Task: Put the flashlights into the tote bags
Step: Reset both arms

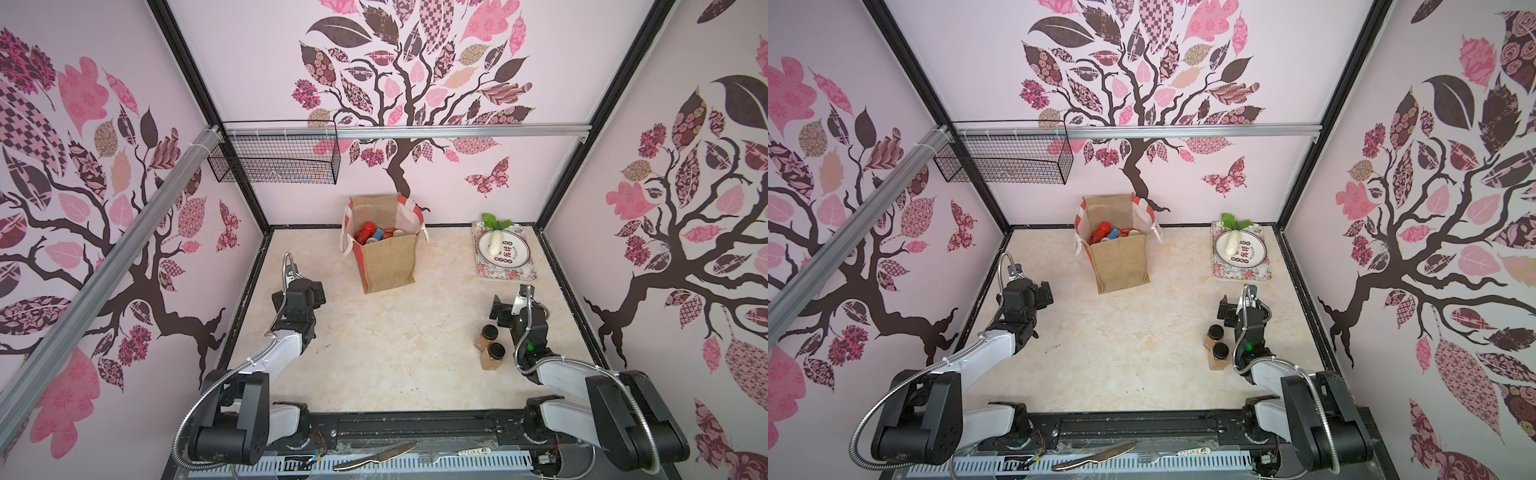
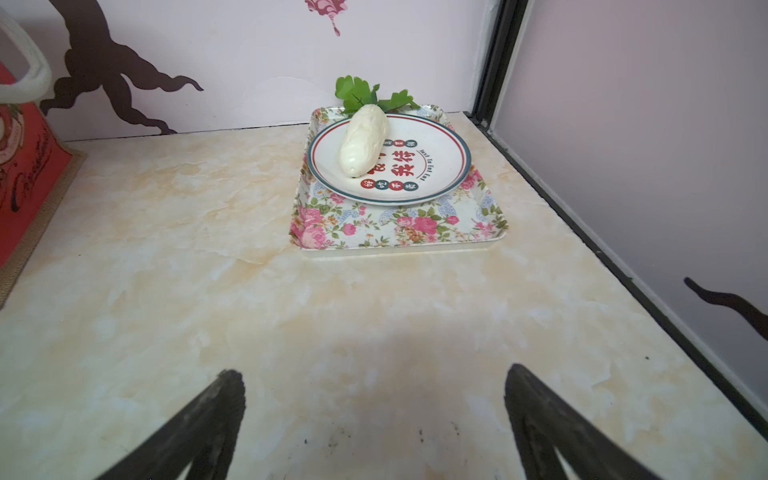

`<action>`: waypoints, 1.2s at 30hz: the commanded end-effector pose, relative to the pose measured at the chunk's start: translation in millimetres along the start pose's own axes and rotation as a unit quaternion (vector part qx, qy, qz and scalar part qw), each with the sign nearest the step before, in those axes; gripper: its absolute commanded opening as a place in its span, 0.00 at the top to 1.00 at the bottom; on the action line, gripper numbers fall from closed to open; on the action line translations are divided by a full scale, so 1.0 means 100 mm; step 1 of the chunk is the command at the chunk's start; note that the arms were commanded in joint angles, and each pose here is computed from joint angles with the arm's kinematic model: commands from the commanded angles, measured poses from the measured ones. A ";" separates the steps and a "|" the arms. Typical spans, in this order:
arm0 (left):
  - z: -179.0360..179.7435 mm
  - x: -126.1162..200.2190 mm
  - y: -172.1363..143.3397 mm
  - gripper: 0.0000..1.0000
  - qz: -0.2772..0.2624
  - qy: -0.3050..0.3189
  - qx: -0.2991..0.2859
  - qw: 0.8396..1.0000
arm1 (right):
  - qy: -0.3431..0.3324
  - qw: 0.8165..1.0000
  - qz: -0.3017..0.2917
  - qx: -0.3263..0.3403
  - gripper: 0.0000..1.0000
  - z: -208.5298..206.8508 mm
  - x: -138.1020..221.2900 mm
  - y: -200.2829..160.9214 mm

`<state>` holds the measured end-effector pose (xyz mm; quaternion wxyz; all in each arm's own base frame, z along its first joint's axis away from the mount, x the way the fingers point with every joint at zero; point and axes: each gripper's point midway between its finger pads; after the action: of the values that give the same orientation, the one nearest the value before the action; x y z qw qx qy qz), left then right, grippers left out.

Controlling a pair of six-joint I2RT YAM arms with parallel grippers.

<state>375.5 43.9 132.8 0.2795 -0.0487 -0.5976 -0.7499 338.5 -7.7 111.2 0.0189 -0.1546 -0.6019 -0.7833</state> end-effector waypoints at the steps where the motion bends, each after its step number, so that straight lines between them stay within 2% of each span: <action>1: -0.04 -0.07 0.14 0.02 -0.060 -0.006 0.003 0.998 | 0.031 0.998 -0.051 -0.007 0.00 0.16 -0.08 0.28; 11: -0.16 -0.25 -0.04 0.02 -0.086 -0.026 -0.004 0.996 | 0.045 0.998 -0.043 -0.017 0.00 0.15 -0.32 0.11; 15: -0.16 -0.29 -0.11 0.02 -0.080 -0.049 0.009 0.996 | 0.022 0.999 -0.032 -0.025 0.00 0.10 -0.45 0.11; 17: -0.21 -0.29 -0.10 0.02 -0.097 -0.060 0.005 0.994 | 0.022 0.999 -0.031 -0.024 0.00 0.09 -0.45 0.10; 36: -0.19 -0.27 -0.11 0.02 -0.103 -0.058 0.005 0.993 | 0.024 0.999 -0.035 -0.023 0.00 0.10 -0.43 0.12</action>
<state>401.4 36.2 105.7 0.1713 -0.0363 -0.6199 -0.7649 380.9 -4.9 104.6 0.0173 -0.1246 -0.5886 -0.7986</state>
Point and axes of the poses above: each gripper's point midway between its finger pads, its own x axis back along the fingers, its own z axis along the line the jaws close on, y = z × x, and after that the axes turned 13 degrees about -x, right-handed
